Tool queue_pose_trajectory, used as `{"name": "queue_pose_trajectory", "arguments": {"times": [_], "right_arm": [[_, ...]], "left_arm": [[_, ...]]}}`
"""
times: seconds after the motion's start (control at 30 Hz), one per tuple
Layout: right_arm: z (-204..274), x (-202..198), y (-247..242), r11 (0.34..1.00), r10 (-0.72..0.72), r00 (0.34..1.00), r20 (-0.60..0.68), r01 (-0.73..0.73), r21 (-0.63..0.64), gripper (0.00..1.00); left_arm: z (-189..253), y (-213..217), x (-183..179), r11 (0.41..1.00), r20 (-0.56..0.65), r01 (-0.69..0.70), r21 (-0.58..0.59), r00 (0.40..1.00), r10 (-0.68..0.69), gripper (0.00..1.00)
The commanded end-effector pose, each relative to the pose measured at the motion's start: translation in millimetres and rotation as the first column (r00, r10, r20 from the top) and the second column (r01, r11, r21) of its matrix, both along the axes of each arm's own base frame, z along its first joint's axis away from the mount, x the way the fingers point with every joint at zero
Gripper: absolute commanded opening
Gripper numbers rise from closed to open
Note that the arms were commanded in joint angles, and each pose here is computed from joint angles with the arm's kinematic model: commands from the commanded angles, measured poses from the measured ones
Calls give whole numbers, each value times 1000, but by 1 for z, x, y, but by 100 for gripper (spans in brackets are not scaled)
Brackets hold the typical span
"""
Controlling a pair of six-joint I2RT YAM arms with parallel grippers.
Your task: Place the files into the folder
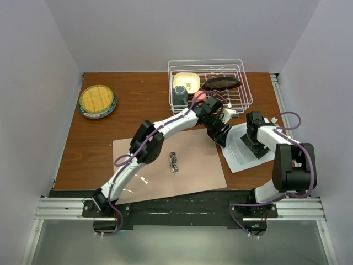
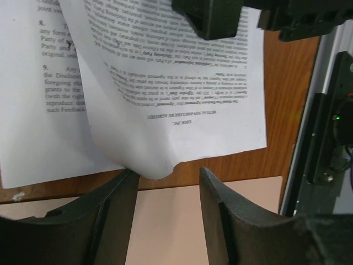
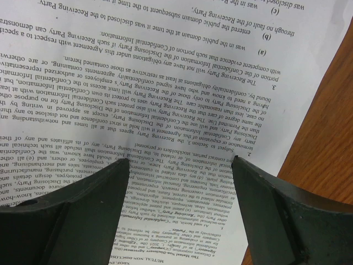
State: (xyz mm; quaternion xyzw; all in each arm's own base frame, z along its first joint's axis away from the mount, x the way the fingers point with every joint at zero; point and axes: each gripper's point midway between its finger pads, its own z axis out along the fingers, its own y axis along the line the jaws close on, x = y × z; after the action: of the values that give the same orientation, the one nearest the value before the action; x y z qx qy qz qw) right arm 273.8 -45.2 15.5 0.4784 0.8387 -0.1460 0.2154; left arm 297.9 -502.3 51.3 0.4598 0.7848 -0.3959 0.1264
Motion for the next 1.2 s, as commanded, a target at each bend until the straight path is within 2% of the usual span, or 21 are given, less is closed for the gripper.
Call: {"name": "queue_pose_trajectory", "arguments": {"times": [0.0, 0.13, 0.3, 0.57, 0.77, 0.93, 1.17], "right_arm": [[-27, -19, 13, 997, 29, 996, -83, -23, 67, 81], [-26, -19, 14, 997, 28, 997, -76, -23, 70, 81], [-26, -20, 14, 997, 28, 997, -78, -22, 74, 81], [-26, -20, 15, 997, 29, 997, -77, -23, 77, 80], [-26, -19, 15, 997, 32, 997, -76, -26, 78, 79], [-27, -19, 15, 996, 35, 996, -82, -28, 79, 79], [-27, -19, 15, 996, 35, 996, -80, -29, 82, 79]], "left_arm": [[50, -12, 0, 989, -40, 28, -146, 999, -34, 54], [55, -10, -3, 984, -94, 24, -176, 995, -41, 59], [40, -8, -6, 988, -127, 10, -152, 992, -30, 63], [27, -10, -4, 991, -138, -7, -133, 990, -11, 64], [35, -16, -7, 985, -176, -18, -170, 984, -12, 64], [44, -15, -5, 980, -193, -72, -185, 981, 35, 66], [53, -11, 14, 954, -155, -184, -235, 976, 151, 66]]}}
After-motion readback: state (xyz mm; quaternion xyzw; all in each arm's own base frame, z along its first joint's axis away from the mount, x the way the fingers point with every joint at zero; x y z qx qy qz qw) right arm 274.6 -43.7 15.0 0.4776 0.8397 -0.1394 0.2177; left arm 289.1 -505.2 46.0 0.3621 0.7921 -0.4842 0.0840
